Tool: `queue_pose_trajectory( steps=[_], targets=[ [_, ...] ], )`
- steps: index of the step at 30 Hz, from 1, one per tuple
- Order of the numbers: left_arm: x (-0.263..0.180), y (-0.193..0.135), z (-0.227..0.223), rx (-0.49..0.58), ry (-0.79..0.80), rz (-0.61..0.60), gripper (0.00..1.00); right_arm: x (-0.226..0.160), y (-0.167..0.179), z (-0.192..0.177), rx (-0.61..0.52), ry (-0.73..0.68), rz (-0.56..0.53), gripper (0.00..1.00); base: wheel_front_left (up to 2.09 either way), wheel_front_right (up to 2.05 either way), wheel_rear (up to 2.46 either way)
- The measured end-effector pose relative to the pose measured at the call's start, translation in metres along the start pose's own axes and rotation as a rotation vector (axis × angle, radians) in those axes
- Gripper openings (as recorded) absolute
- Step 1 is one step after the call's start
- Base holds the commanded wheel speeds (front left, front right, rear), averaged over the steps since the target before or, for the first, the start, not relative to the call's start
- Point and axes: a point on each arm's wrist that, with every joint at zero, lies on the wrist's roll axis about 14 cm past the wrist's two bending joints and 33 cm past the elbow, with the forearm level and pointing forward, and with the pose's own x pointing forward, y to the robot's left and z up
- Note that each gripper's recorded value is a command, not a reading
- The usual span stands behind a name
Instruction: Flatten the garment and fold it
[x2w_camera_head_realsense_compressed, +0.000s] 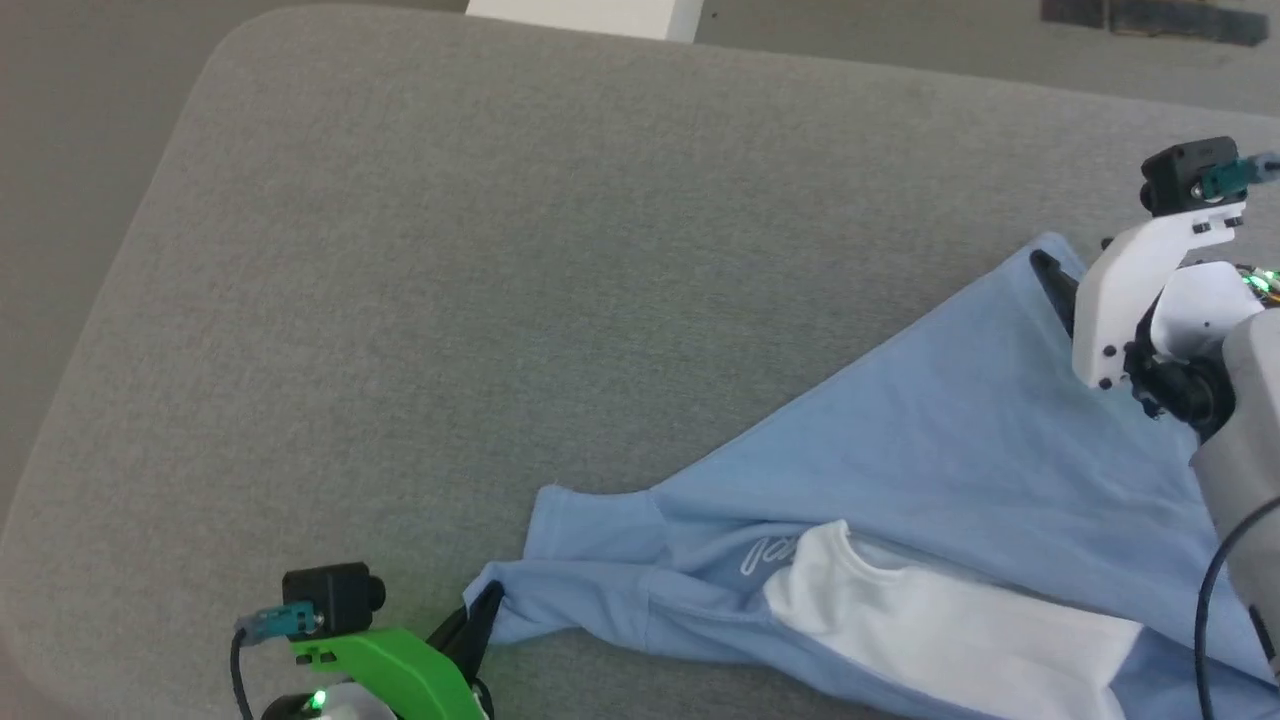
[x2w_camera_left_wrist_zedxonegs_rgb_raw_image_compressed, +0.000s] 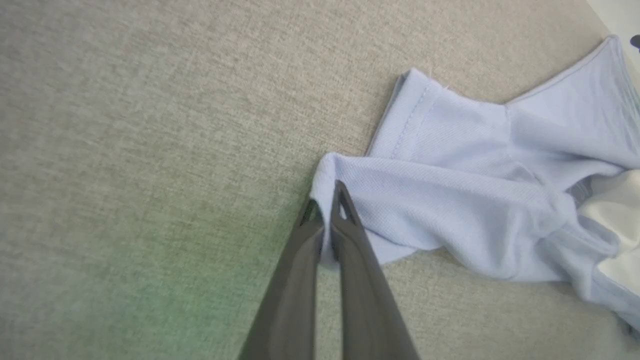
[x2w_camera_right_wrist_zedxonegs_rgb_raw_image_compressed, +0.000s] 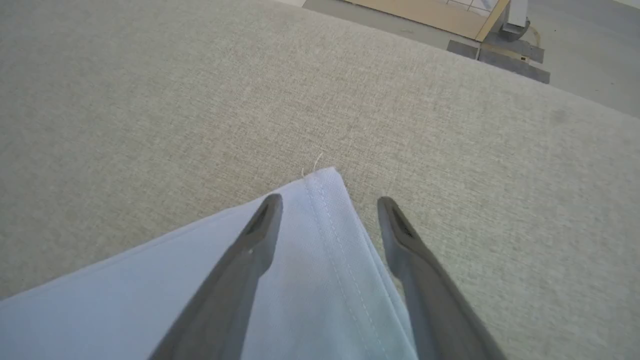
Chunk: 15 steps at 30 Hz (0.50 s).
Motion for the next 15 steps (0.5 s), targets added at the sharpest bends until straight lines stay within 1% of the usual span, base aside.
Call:
queue_pose_trajectory(
  steps=[4,5,6,7,8,9,12,14,15],
  targets=[
    [0.001,0.007,-0.002,-0.013,0.000,0.022,0.00,0.018,0.003,-0.025,0.002,0.167,0.006,1.00,0.00,0.00,0.00],
    [0.001,0.008,-0.002,-0.018,0.000,0.027,0.00,0.021,0.004,-0.027,-0.006,0.195,0.008,0.96,0.00,0.00,0.00],
    [0.001,0.008,-0.002,-0.023,-0.003,0.029,0.00,0.023,0.004,-0.026,-0.021,0.219,0.008,0.75,0.00,0.00,0.00],
    [0.001,0.009,-0.003,-0.027,-0.001,0.031,0.00,0.025,0.004,-0.025,-0.034,0.232,0.008,0.37,0.00,0.00,0.00],
    [0.001,0.010,-0.004,-0.030,0.000,0.033,0.00,0.026,0.006,-0.024,-0.042,0.242,0.009,0.13,0.00,0.00,0.00],
    [0.001,0.010,-0.004,-0.031,-0.002,0.033,0.00,0.027,0.007,-0.024,-0.052,0.248,0.013,0.00,0.00,0.00,0.00],
    [0.001,0.008,-0.003,-0.031,-0.005,0.028,0.00,0.024,0.011,-0.021,-0.086,0.228,0.016,0.00,0.00,0.00,0.00],
    [0.000,0.007,-0.002,-0.029,-0.008,0.025,0.00,0.021,0.010,-0.019,-0.085,0.168,0.012,0.00,0.00,0.00,0.00],
    [-0.001,0.007,-0.002,-0.029,-0.011,0.024,0.00,0.017,0.009,-0.018,-0.067,0.127,0.011,0.00,0.00,0.00,0.00]
  ],
)
